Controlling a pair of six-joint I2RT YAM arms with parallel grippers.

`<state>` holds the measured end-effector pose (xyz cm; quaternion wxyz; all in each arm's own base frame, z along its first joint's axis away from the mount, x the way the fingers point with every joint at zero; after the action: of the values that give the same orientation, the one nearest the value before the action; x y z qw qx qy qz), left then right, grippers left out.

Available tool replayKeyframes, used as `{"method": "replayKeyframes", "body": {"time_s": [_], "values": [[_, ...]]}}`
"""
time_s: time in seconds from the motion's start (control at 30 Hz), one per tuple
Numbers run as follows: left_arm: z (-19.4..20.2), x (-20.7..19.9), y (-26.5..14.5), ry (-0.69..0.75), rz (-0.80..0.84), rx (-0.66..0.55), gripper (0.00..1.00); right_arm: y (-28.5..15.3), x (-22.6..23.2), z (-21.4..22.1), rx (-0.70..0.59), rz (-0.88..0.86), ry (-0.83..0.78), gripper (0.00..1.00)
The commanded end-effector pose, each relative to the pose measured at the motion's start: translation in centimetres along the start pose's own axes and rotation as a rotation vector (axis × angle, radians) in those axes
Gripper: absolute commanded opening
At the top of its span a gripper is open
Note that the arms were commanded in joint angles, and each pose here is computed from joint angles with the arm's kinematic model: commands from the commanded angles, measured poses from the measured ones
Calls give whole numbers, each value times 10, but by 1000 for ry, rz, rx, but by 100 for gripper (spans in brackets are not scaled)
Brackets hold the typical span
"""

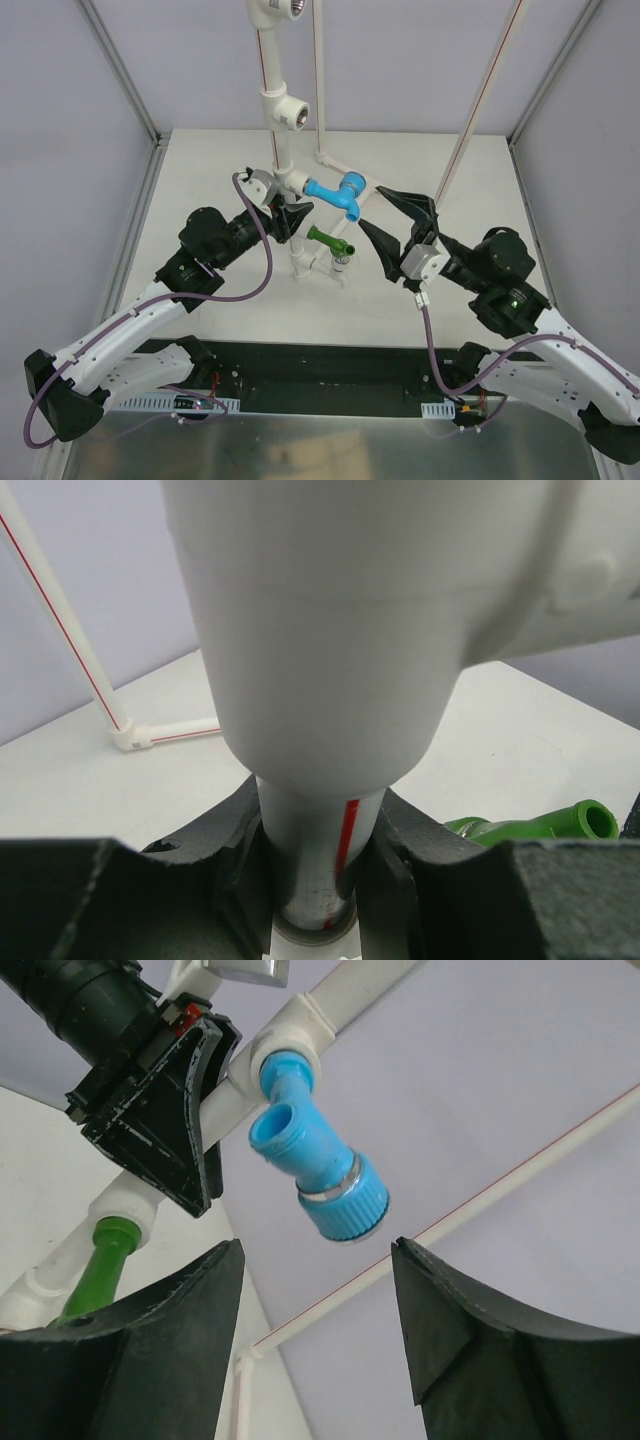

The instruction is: Install the water faucets

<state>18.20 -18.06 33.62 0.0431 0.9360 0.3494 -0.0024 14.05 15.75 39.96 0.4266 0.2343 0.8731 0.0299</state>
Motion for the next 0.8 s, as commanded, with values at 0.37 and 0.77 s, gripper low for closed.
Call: {"method": "replayKeyframes", "body": {"time_s": [0.37,0.77], "values": [[1,-9,-3,-117,29,30,0,33,-34,-34,-144,-73,-228,66],[0,-9,-1,-115,34,34,0,59,-29,-27,-153,-122,-196,63]]}}
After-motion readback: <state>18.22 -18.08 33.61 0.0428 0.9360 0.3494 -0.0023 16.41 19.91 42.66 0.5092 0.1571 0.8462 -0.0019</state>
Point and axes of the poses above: each gripper's point midway between its finger pads, its own y axis out along the fingers, its own x axis along the line the jaws close on, z = x × y, the point moved 10 cm from there along -y, back along the fingers, and after that the axes turned 2 degrees about y, right-handed, at the moved point
